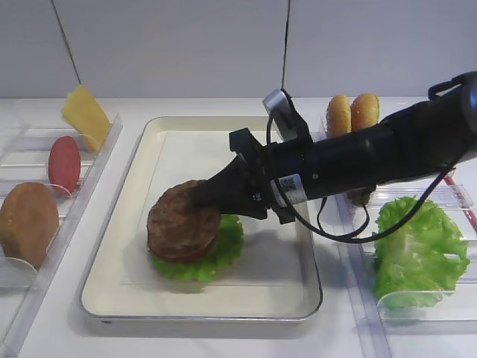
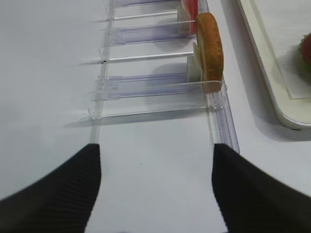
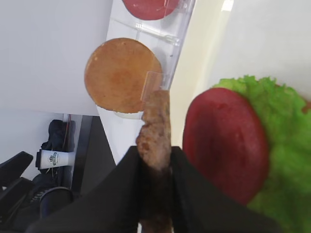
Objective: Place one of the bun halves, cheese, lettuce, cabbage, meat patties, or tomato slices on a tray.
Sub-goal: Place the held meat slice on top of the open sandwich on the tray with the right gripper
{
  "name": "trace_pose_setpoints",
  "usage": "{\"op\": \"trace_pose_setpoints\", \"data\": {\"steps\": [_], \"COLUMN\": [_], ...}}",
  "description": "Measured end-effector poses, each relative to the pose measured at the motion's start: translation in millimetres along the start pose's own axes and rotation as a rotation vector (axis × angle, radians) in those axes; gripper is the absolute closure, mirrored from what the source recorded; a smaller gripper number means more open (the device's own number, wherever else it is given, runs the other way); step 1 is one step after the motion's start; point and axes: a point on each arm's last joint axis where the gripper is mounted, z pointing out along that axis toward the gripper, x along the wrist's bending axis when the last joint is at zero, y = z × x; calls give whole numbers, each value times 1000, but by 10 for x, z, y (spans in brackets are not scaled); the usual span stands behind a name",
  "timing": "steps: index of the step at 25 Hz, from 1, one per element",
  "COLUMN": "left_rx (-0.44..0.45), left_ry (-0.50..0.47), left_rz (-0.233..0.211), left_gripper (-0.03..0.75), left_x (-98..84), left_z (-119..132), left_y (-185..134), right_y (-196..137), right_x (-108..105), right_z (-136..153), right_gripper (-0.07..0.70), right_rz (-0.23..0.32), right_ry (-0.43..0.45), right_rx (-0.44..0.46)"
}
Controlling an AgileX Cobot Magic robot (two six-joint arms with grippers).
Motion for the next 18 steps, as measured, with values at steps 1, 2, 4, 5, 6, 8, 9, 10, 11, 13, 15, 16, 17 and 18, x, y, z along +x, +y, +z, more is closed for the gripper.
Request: {"op": "trace_pose_setpoints", "data": {"steps": [1, 2, 4, 5, 6, 8, 9, 10, 11, 13, 15, 16, 17, 18], "left_rx": [0, 0, 0, 0, 0, 0, 0, 0, 0, 0, 0, 0, 0, 0], "left_ry": [0, 0, 0, 0, 0, 0, 0, 0, 0, 0, 0, 0, 0, 0], "left_rz": [0, 0, 0, 0, 0, 0, 0, 0, 0, 0, 0, 0, 0, 0], "left_gripper": [257, 257, 257, 257, 257, 257, 257, 257, 257, 257, 257, 257, 257, 257], "left_x": [0, 0, 0, 0, 0, 0, 0, 0, 0, 0, 0, 0, 0, 0], "left_z": [0, 0, 0, 0, 0, 0, 0, 0, 0, 0, 0, 0, 0, 0], "left_y": [0, 0, 0, 0, 0, 0, 0, 0, 0, 0, 0, 0, 0, 0], "right_y": [-1, -1, 1, 4, 8, 18, 20, 22, 23, 23, 24, 24, 25, 24], "right_x": [-18, -37, -70, -79, -91, -99, -103, -109, -112, -121, -127, -127, -125, -125], "right_z": [5, 10, 14, 12, 6, -5, -5, -5, -5, -3, -1, -1, -1, -1], "right_gripper": [479, 479, 479, 479, 479, 479, 479, 479, 479, 479, 450, 393, 309, 211], "right_rz": [4, 8, 13, 15, 18, 19, 19, 19, 19, 20, 23, 23, 24, 24], "right_ry": [-5, -11, -19, -23, -26, -30, -35, -41, -45, -48, -48, -48, -45, -45], "right_rx": [0, 0, -1, -3, -6, -11, -13, -16, -17, -18, -19, -19, -19, -19]}}
